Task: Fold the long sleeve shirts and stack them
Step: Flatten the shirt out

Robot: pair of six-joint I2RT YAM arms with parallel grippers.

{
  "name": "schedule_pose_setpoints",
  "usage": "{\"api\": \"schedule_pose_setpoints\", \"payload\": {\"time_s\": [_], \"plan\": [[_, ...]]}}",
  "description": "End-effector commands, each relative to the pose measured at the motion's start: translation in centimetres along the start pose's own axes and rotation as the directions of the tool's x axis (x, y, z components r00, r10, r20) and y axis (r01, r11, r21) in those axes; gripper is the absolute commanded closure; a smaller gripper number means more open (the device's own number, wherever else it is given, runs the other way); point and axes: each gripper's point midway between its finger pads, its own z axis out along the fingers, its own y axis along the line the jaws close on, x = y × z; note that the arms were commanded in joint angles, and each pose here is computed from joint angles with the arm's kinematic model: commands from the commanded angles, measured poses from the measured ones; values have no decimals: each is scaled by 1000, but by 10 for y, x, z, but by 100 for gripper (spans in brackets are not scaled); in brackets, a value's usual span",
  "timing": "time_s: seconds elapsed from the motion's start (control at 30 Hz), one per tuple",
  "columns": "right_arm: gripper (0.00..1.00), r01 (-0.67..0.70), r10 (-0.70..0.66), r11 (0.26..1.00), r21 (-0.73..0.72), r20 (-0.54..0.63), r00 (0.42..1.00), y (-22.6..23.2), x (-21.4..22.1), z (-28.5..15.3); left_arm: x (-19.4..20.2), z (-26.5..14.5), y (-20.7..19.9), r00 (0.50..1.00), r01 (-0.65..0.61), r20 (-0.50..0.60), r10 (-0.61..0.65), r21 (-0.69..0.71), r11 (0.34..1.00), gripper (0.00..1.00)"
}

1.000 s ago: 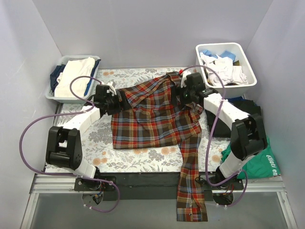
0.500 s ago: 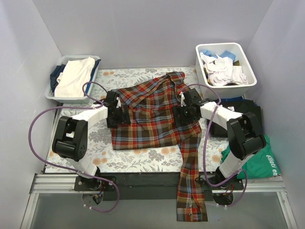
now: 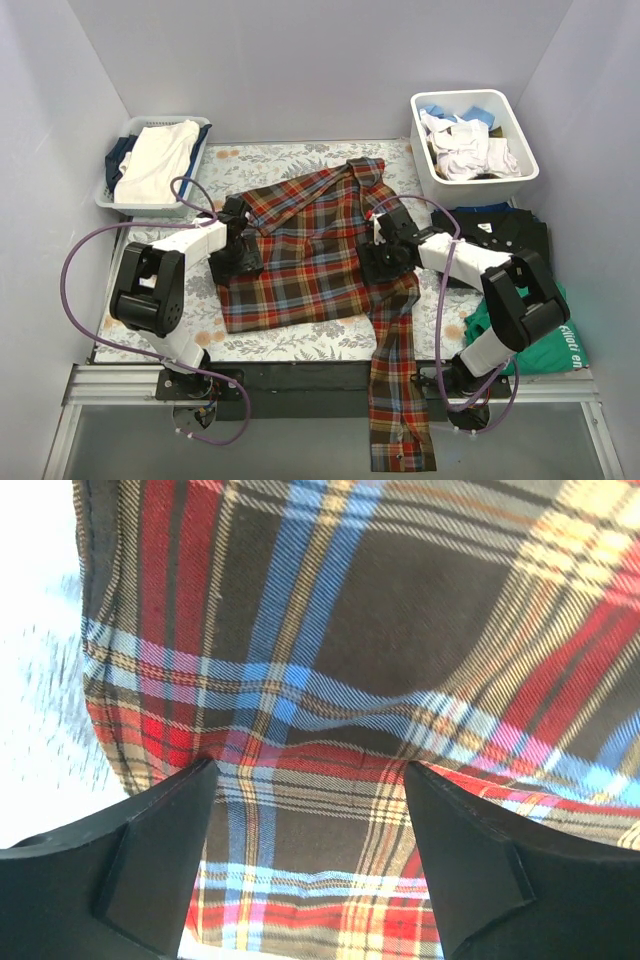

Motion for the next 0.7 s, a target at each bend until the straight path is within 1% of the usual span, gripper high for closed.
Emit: {"api": "schedule_pose_setpoints", "payload": {"time_s": [0.0,0.03,0.13,0.17,0.23,0.27,0.3,0.33,0.4,0.43,0.47,0.5,0.53,0.57,0.63,0.67], "plan": [[11,-97,87,995,-17,-312,946,10,100,-18,34,-13,39,988,72,-125,-89,-135,988,23],[11,-111,99,994,-19,-325,941,12,106,-21,39,-16,38,984,89,-143,-105,-111,990,23],[12,-147,119,988,-53,-355,927,22,124,-33,41,-20,45,976,133,-158,-151,-116,984,23],[13,-158,124,985,-67,-363,923,29,129,-35,34,-25,46,976,152,-139,-166,-110,982,23],[13,-154,117,985,-77,-352,929,36,132,-44,19,-35,45,984,149,-90,-156,-86,985,23],[13,-140,107,987,-74,-343,933,41,132,-46,-7,-49,39,987,160,-16,-161,-58,985,23],[13,-127,97,989,-77,-313,945,43,126,-50,-12,-53,39,987,158,-17,-160,-73,985,23],[13,-112,89,991,-68,-275,957,44,114,-54,-21,-57,34,987,157,-9,-158,-64,985,23],[13,-93,75,993,-73,-213,974,49,93,-62,-46,-69,10,985,169,31,-170,52,984,23],[13,-83,73,995,-50,-185,980,47,82,-65,-52,-74,0,983,176,41,-180,96,980,23],[13,-73,66,996,-59,-119,991,53,54,-74,-58,-80,-8,981,182,47,-190,134,974,23],[13,-58,52,997,-56,-96,994,54,43,-78,-64,-88,-26,982,174,31,-186,227,958,23],[13,-48,46,998,-29,-75,996,51,33,-82,-67,-90,-32,983,169,30,-183,259,951,23],[13,-37,36,999,-34,-27,999,56,11,-89,-72,-93,-41,984,153,42,-173,303,941,23],[13,-5,6,1000,-18,10,1000,56,-7,-93,-67,-92,-54,988,129,33,-151,369,921,23],[13,3,-3,1000,6,38,999,54,-21,-96,-73,-93,-63,987,110,62,-149,411,905,22]]}}
